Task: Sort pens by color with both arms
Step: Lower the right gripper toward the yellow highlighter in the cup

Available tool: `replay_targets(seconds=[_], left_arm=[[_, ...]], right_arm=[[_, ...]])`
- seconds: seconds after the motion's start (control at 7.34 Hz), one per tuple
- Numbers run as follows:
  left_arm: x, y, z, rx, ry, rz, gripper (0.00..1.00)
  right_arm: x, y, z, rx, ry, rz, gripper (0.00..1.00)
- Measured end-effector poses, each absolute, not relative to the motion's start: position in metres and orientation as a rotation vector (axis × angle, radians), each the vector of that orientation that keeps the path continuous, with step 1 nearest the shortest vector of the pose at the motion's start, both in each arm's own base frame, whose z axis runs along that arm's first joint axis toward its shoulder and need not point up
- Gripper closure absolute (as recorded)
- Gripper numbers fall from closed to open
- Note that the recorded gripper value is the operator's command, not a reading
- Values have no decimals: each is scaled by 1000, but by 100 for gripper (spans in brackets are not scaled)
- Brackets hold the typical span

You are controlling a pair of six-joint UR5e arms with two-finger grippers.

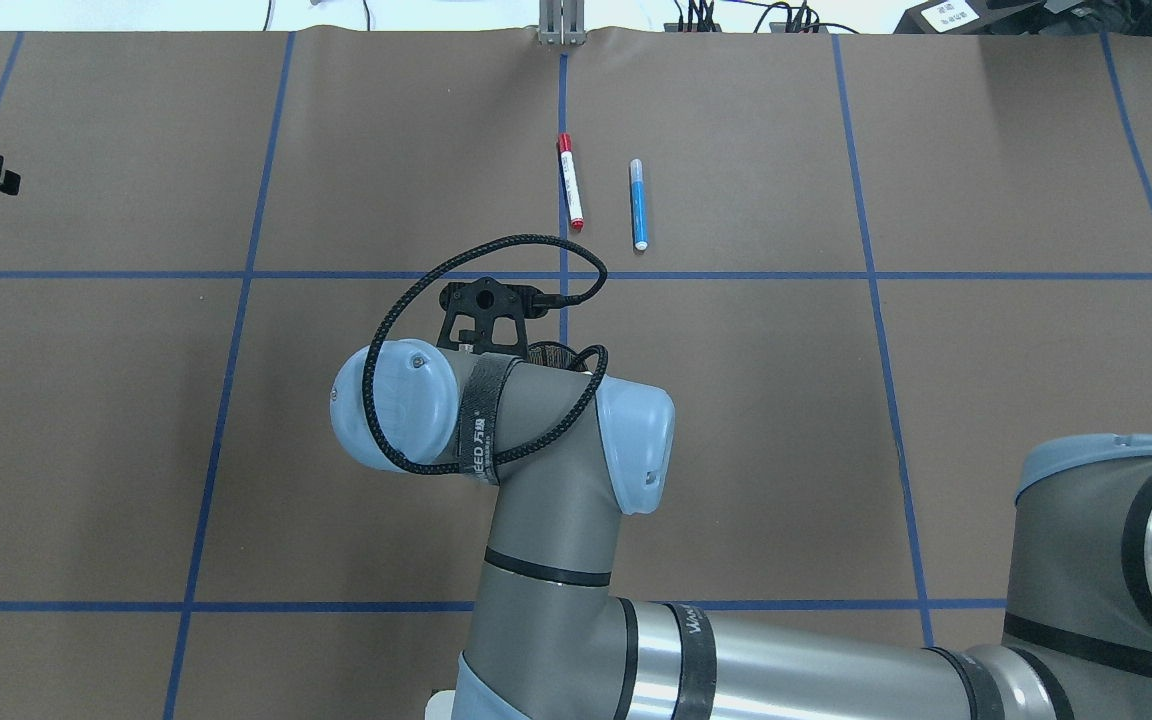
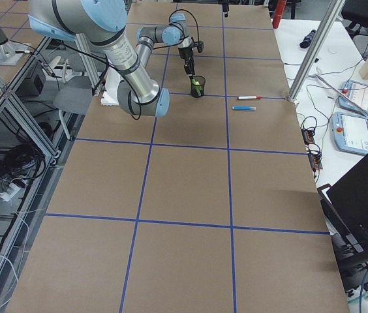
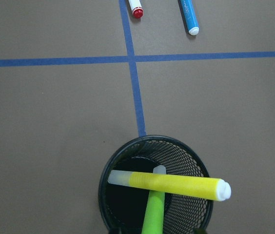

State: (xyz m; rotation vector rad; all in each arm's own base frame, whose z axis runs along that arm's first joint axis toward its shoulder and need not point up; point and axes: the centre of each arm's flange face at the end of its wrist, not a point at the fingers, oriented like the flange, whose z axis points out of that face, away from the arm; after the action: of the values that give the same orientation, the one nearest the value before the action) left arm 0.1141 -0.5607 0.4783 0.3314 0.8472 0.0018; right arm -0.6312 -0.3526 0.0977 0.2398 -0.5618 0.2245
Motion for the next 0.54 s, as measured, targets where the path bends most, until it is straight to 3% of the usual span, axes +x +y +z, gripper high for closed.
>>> replay_targets(seconds=[0.54], left_arm=[[111, -552, 473, 333, 857, -17, 0]], right_arm=[[-632, -350, 95, 250, -561, 202, 55]])
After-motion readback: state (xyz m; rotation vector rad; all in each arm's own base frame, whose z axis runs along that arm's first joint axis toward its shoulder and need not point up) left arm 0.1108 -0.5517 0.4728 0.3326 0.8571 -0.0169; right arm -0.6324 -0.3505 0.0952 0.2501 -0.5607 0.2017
